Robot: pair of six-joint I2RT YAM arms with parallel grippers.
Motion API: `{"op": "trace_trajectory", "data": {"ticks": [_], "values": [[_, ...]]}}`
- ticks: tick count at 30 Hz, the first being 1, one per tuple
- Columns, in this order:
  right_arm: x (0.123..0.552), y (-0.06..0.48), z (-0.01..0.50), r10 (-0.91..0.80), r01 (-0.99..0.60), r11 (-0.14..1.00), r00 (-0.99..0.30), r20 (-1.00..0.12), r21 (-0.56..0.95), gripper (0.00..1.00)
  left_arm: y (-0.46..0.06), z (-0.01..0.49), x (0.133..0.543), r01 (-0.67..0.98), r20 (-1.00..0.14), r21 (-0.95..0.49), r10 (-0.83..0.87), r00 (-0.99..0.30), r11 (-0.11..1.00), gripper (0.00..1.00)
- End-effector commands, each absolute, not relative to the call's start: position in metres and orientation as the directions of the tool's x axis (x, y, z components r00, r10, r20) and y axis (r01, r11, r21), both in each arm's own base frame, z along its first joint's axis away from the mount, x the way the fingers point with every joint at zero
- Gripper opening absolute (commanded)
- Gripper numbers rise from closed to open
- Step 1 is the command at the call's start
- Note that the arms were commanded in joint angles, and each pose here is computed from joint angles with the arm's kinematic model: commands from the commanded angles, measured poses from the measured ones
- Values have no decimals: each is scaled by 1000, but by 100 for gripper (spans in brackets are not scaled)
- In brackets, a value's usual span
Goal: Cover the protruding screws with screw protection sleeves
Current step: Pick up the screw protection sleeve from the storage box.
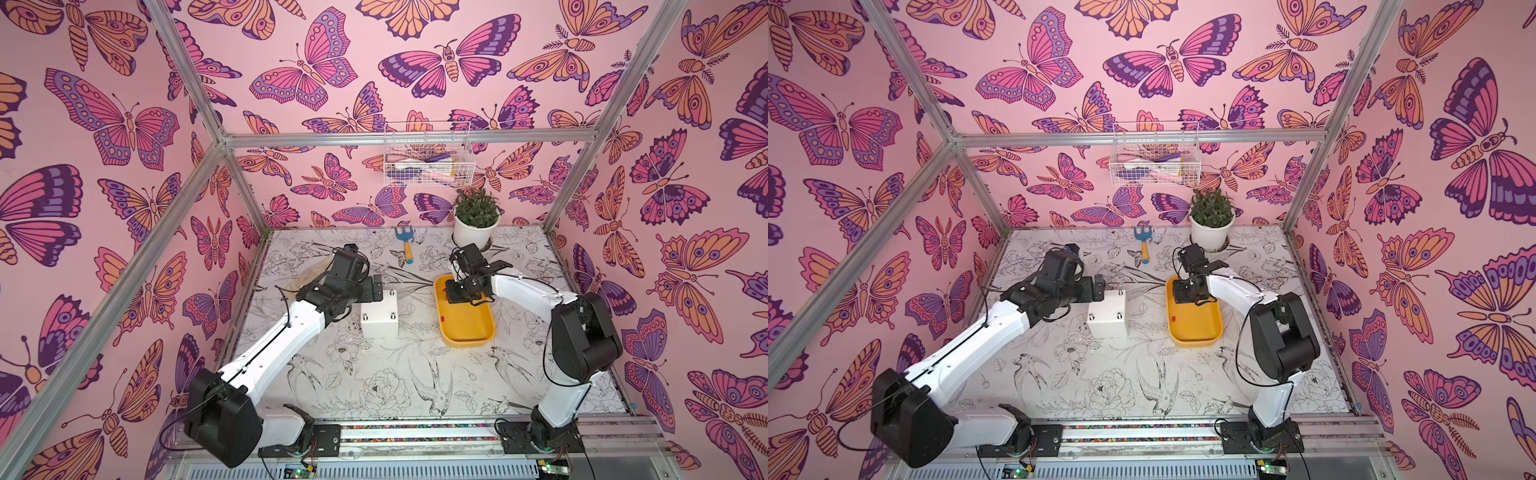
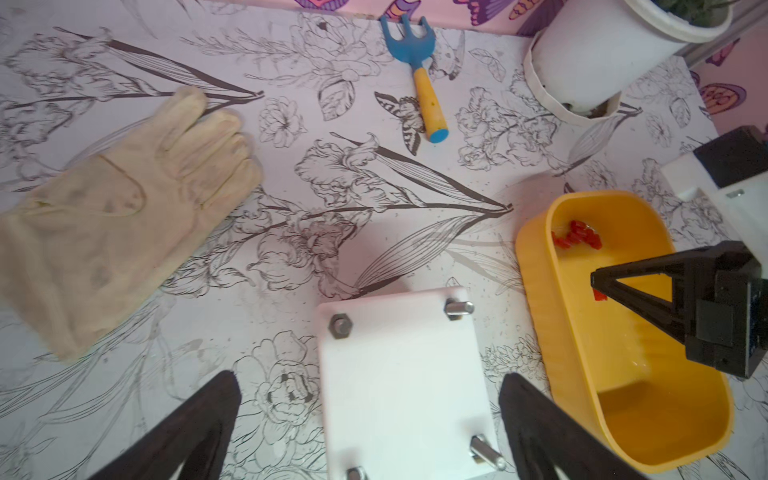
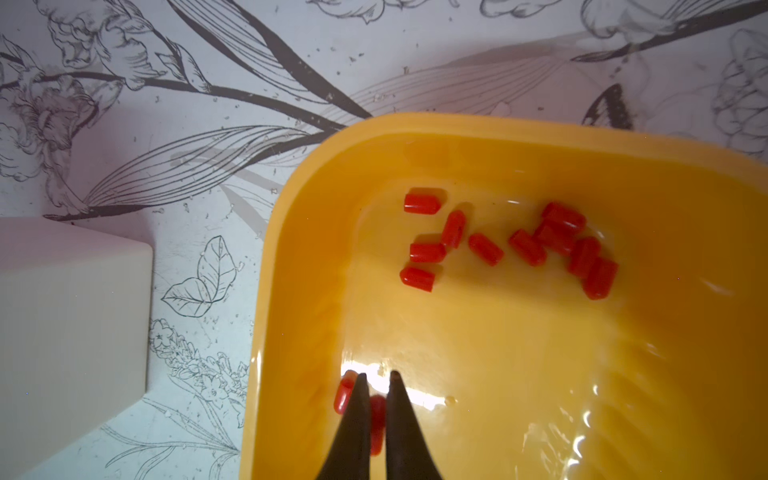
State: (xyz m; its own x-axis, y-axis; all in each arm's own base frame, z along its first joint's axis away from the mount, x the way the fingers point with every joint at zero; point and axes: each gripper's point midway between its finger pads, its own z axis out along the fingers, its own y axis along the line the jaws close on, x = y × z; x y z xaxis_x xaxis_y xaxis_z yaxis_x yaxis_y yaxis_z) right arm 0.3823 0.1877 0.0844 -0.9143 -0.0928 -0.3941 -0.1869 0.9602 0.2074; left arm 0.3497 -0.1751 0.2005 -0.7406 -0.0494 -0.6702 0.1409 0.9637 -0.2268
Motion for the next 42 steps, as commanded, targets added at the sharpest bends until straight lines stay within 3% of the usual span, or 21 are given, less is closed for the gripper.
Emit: {"op": "trace_trajectory", "data": {"ticks": [1, 23, 42], "values": [[380, 178, 99, -51, -149, 966, -910, -410, 210, 11, -208, 214, 353, 222, -678, -315, -56, -733, 923, 100], [375, 160, 160, 86, -108, 945, -830, -551, 310, 10, -354, 187, 353, 489, -657, -444, 98, -747, 750, 100], [370, 162, 189, 204, -103, 873, -811, -548, 477, 11, -402, 176, 355, 567, -675, -512, 107, -730, 645, 96]]}}
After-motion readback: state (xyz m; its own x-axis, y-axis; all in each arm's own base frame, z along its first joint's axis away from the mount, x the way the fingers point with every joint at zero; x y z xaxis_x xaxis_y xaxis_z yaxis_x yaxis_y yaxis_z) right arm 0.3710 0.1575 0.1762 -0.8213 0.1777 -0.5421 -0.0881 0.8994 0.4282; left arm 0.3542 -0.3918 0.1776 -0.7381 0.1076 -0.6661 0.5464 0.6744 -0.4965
